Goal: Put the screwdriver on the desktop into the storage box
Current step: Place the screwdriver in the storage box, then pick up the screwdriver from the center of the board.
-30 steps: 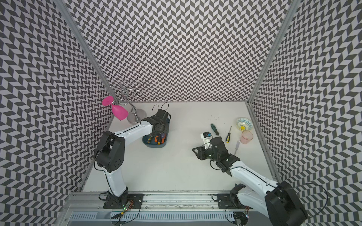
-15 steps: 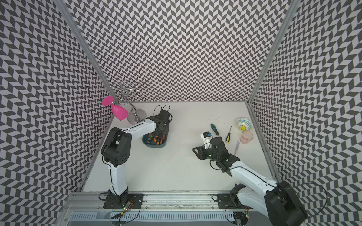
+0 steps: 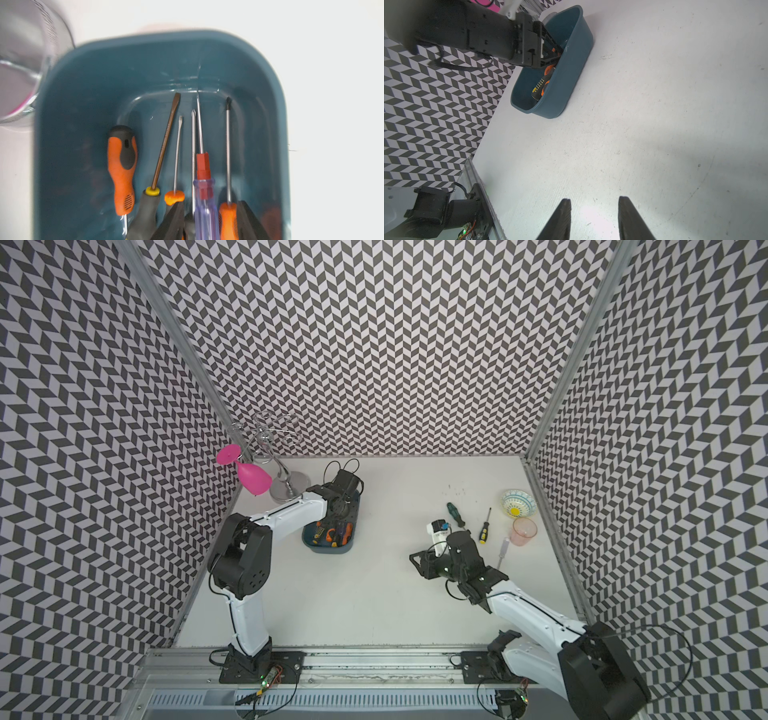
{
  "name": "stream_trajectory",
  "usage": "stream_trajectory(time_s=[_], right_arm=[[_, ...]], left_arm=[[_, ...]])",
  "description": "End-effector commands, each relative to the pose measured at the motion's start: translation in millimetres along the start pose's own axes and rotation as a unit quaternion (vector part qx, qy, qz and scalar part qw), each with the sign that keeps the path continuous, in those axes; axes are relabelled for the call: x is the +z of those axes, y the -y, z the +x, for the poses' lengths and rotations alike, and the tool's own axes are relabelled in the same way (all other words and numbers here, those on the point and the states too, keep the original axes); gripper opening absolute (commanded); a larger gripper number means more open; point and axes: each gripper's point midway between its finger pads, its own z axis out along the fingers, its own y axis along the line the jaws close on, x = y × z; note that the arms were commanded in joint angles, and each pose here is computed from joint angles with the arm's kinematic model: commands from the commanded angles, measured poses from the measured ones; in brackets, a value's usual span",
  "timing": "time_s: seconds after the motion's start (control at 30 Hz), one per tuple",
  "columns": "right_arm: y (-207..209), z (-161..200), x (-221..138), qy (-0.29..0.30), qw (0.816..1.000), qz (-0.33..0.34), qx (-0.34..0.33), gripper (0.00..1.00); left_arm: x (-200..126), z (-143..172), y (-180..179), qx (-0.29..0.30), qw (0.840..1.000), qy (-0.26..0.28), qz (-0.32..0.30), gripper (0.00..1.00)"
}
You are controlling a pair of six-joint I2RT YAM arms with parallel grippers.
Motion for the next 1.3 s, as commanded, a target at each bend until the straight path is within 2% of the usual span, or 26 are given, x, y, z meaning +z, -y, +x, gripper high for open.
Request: stream_trajectory(time_s=[0.0,0.27,0.53,0.97,1.27], right_arm=[[2,-11,-1,0.018,1.000,0.009,-0.009,0.41],[8,-20,-4,0.025,0.999,0.036,0.000,0.45],[23,-42,-9,0.046,0.995,0.092,0.015,0.50],[55,-82,-10,0.066,0.982,0.173,0.045,0.54],[95,-99,-5,0.051,0.968,0.233,0.076,0.54]], left_arm=[[-33,-12,3,-0.019,0.999,0.032,0.032,0.46],[-79,-7,19,-0.026,0.993,0.073,0.085,0.52],[-120,16,39,-0.040,0.979,0.110,0.168,0.59],[-162,54,50,-0.052,0.948,0.151,0.277,0.63],[-172,79,54,-0.069,0.930,0.156,0.327,0.65]])
